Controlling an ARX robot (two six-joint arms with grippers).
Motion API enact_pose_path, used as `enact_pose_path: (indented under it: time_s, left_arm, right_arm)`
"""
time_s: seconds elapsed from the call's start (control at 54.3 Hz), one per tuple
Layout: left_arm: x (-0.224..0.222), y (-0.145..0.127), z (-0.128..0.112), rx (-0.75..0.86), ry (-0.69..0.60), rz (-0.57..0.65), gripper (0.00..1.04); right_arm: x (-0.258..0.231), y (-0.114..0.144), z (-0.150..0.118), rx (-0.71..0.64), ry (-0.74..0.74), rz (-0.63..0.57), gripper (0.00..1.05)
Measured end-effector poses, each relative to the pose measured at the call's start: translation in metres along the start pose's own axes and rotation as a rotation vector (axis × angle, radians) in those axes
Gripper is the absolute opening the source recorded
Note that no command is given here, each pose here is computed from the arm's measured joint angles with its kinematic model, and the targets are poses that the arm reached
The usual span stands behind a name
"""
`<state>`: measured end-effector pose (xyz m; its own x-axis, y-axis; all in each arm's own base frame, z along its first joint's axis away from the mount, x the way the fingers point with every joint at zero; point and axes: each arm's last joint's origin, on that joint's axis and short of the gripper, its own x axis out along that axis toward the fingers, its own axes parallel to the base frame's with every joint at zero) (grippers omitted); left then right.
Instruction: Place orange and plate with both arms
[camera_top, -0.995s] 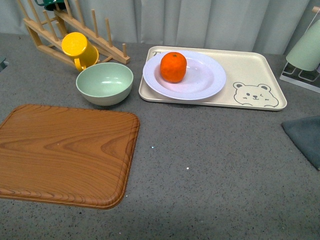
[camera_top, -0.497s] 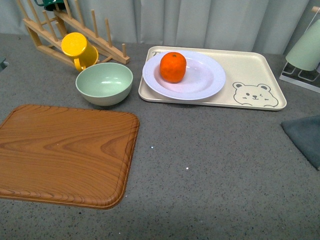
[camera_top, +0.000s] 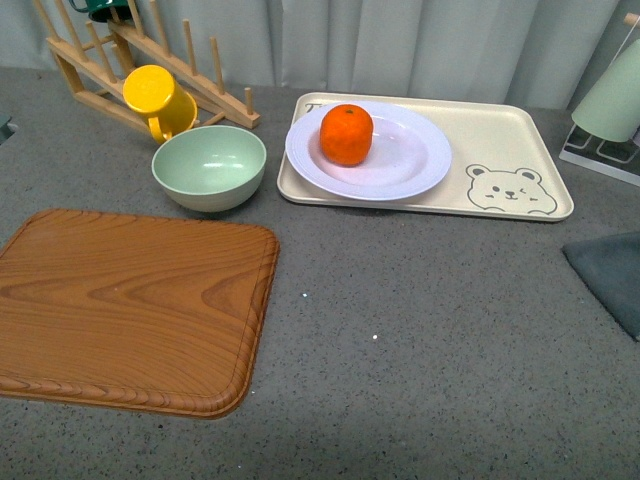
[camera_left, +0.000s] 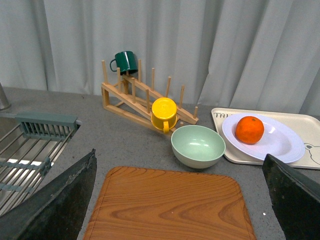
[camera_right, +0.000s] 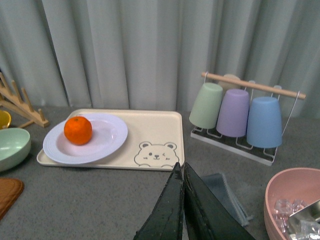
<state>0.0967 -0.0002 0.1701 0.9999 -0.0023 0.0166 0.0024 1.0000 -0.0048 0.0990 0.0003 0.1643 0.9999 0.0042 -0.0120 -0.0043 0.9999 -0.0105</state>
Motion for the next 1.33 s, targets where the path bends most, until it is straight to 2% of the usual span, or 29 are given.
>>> enact_pose_path:
  time_s: [0.239, 0.295, 0.571, 0.718, 0.792, 1.326]
  left_arm:
    - [0.0000, 0.0000, 0.0000, 0.000, 0.000, 0.000, 0.98]
    - [0.0000, 0.0000, 0.0000, 0.000, 0.000, 0.000, 0.98]
    - [0.0000, 0.0000, 0.0000, 0.000, 0.000, 0.000, 0.98]
    - [0.0000, 0.0000, 0.0000, 0.000, 0.000, 0.000, 0.98]
    - [0.0000, 0.0000, 0.0000, 0.000, 0.000, 0.000, 0.98]
    - [0.0000, 0.0000, 0.0000, 0.000, 0.000, 0.000, 0.98]
  right_arm:
    - [-0.0013, 0.0000, 0.0010, 0.000, -0.015, -0.001, 0.03]
    - [-0.0014, 0.0000, 0.0011, 0.000, -0.016, 0.000, 0.17]
    - [-0.0014, 0.0000, 0.0011, 0.000, -0.016, 0.000, 0.62]
    - [-0.0014, 0.0000, 0.0011, 0.001, -0.016, 0.000, 0.98]
    - [-0.0014, 0.0000, 0.0011, 0.000, -0.016, 0.000, 0.95]
    - [-0.0014, 0.0000, 0.0011, 0.000, -0.016, 0.000, 0.96]
